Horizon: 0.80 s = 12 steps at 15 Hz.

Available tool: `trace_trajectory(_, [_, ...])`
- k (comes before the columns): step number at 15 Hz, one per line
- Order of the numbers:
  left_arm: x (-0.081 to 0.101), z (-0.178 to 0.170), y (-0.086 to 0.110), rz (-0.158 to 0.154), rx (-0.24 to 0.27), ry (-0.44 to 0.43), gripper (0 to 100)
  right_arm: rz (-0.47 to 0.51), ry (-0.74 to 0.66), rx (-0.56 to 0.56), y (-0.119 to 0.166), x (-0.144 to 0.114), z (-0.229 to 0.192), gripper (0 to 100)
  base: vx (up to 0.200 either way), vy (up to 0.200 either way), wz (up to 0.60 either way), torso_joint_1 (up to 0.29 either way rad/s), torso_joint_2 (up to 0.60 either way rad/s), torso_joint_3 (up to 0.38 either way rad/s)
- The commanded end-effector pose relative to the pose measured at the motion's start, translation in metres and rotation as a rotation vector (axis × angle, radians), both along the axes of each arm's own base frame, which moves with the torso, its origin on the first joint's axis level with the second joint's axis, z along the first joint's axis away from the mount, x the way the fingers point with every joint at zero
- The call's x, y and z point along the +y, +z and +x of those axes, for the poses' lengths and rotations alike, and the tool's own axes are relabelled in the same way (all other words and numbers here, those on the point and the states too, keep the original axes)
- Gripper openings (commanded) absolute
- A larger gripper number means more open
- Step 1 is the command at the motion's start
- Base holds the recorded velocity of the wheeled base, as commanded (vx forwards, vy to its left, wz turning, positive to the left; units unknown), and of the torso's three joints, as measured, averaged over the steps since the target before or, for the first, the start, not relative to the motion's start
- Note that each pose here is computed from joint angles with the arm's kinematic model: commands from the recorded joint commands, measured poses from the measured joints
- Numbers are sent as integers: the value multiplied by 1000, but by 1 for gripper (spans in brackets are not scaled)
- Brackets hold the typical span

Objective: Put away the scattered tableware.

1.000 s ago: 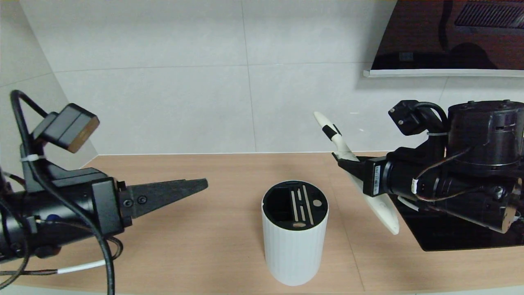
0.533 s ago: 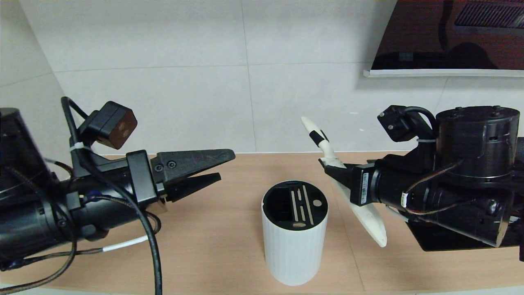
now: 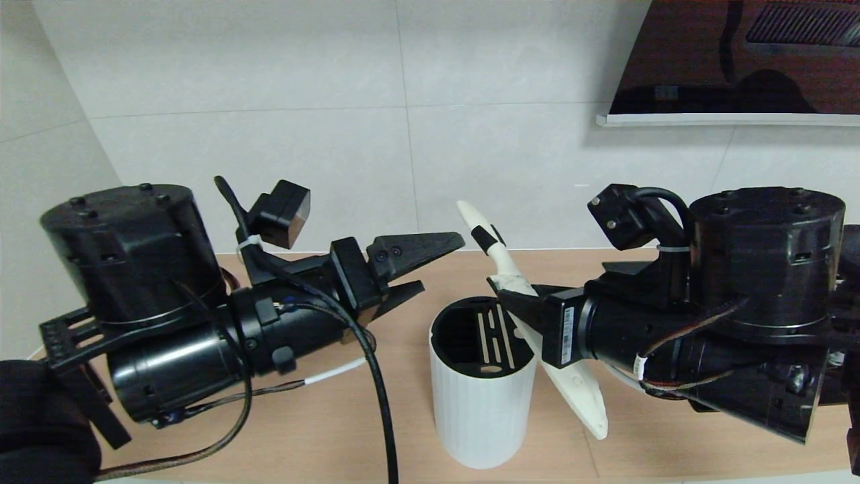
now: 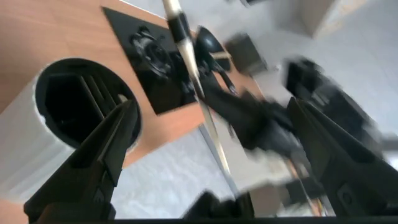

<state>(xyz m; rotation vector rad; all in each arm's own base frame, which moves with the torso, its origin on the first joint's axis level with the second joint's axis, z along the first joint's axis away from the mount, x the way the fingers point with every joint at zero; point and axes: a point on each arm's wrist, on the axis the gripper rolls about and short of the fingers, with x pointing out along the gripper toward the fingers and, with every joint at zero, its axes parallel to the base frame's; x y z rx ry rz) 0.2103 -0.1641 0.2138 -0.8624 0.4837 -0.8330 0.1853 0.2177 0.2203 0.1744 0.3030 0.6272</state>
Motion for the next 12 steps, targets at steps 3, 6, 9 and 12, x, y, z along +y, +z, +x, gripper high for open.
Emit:
trace_trajectory(3, [-16,11,-11,-65,54,-4,100,4,28,9,-2,10,-8,0,0,0,0,0,0,0])
trace_trajectory(6, [-19,16,-18,-53,76,1,100,4,40,9,-2,12,-11,0,0,0,0,0,0,0])
trace_trajectory(9, [-28,26,-24,-43,86,64,100,0,47,13,-4,14,-12,0,0,0,0,0,0,0])
trace_trajectory(12, [-34,30,-29,-41,86,80,100,-4,73,16,-5,18,-18,0,0,0,0,0,0,0])
